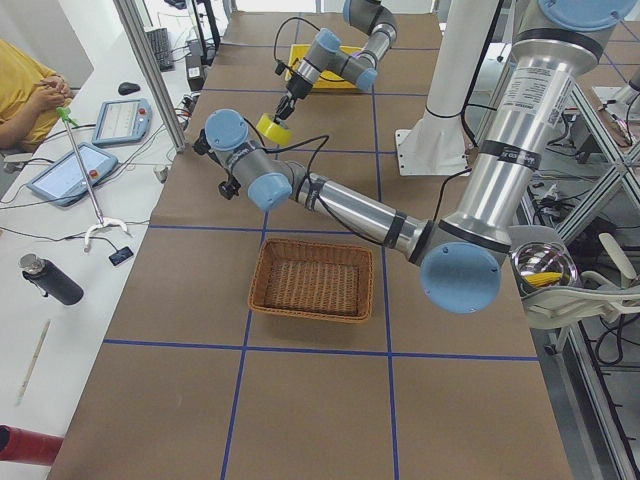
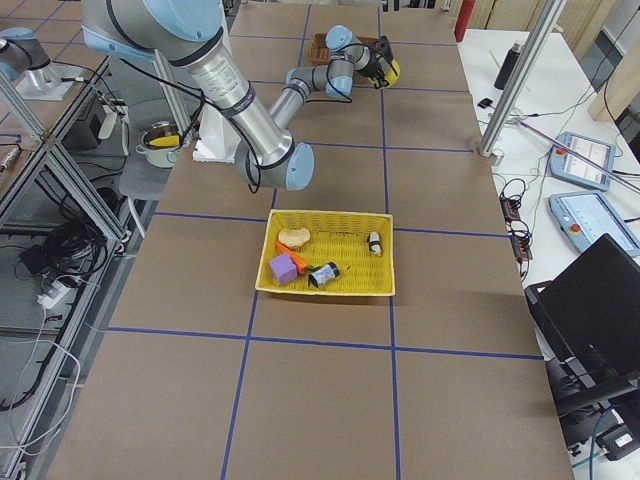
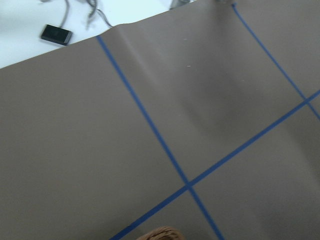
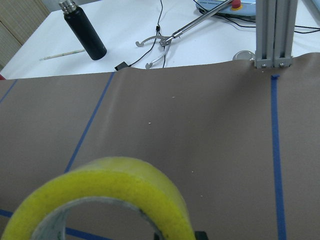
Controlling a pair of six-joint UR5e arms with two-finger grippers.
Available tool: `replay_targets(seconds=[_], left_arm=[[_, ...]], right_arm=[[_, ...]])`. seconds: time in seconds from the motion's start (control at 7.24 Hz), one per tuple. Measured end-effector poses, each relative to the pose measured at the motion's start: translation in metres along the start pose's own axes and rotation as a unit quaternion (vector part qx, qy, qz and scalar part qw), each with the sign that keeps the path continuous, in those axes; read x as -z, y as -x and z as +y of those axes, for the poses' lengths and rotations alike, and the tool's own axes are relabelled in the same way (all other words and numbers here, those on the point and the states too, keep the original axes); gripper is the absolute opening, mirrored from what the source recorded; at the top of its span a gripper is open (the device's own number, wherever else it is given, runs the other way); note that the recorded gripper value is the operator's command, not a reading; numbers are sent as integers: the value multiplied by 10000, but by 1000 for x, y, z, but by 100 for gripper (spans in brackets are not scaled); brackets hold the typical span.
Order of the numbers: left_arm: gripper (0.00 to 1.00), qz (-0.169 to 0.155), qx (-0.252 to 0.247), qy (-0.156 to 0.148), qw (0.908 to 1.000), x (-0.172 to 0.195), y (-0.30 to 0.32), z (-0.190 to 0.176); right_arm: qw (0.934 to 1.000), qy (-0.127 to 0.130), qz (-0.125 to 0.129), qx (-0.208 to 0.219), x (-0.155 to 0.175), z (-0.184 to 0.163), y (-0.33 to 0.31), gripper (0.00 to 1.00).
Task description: Move tape to another basket
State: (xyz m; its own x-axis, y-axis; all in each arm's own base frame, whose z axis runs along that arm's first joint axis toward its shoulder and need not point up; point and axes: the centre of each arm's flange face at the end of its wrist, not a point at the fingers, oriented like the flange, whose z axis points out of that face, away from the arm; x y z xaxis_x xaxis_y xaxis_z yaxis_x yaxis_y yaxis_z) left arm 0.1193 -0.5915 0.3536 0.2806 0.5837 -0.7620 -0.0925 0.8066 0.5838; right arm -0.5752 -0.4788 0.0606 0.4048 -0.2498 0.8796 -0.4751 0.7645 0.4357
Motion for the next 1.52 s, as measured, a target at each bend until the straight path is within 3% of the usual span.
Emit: replay_targets(seconds=[0.41, 0.97, 1.11, 1.24, 1.52], left_arm=[[98, 749, -135, 219, 9969, -17, -50, -28], [98, 1079, -244, 412, 9930, -40, -84, -42], [98, 1005, -102, 394, 9941, -41, -84, -43], [98, 725, 0, 253, 9970, -41, -81, -45], [98, -74, 428, -297, 9986, -38, -70, -53]], right_arm=[[10000, -88, -43, 9, 2, 14, 17, 0], [9998, -167, -89, 54, 6, 46, 42, 0], [9998, -173, -94, 55, 7, 47, 43, 0], [9998, -182, -96, 54, 8, 47, 43, 0], [9998, -188, -93, 53, 8, 47, 42, 0]])
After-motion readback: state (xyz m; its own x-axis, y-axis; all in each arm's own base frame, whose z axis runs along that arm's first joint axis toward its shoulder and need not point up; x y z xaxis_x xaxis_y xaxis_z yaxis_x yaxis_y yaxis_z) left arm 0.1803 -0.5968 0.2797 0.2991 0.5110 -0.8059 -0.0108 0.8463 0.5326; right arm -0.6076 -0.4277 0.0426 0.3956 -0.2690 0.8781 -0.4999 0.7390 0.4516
